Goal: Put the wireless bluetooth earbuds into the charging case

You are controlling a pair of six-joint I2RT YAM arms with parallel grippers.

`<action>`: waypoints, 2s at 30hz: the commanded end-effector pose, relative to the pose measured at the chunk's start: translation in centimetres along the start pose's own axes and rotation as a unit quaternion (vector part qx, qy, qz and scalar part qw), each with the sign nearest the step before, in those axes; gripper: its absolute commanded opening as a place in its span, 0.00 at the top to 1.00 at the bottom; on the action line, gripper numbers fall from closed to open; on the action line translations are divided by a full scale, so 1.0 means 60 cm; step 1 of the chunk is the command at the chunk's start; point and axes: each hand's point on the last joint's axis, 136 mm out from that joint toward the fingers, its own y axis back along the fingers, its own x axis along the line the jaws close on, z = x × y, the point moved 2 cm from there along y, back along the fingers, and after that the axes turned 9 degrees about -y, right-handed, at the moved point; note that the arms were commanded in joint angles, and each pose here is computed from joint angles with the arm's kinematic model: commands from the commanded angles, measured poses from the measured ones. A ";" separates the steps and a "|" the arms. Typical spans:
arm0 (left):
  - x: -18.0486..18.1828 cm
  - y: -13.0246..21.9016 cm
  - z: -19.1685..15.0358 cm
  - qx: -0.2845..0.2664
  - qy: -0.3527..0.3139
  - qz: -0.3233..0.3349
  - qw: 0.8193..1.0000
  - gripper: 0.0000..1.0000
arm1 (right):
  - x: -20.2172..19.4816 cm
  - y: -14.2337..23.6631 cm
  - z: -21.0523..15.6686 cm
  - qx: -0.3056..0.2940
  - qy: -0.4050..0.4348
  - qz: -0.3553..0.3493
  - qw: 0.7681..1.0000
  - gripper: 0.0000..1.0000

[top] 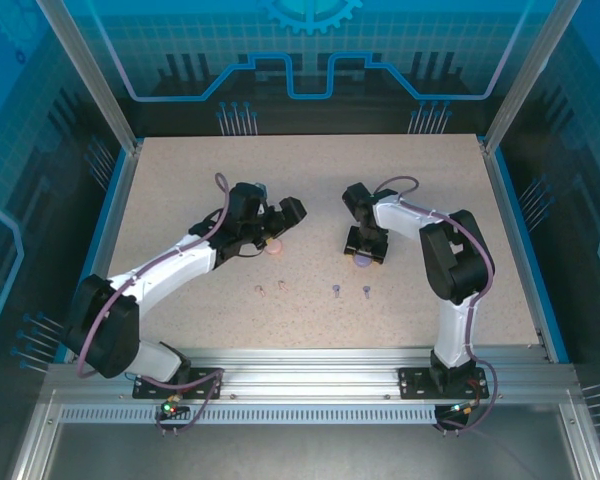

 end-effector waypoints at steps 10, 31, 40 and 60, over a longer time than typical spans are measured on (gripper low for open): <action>-0.005 -0.011 0.003 -0.069 -0.018 -0.053 0.996 0.01 | 0.024 0.026 -0.008 0.002 -0.011 0.061 0.998 0.56; -0.032 -0.134 -0.072 -0.035 -0.119 -0.180 0.976 0.01 | 0.116 0.032 0.049 0.069 -0.170 0.151 0.971 0.54; -0.021 -0.175 -0.082 -0.027 -0.110 -0.178 0.977 0.04 | 0.137 0.041 0.073 0.101 -0.231 0.191 0.948 0.54; -0.030 -0.242 -0.075 -0.018 -0.073 -0.193 0.978 0.38 | 0.144 0.081 0.069 0.106 -0.241 0.227 0.938 0.54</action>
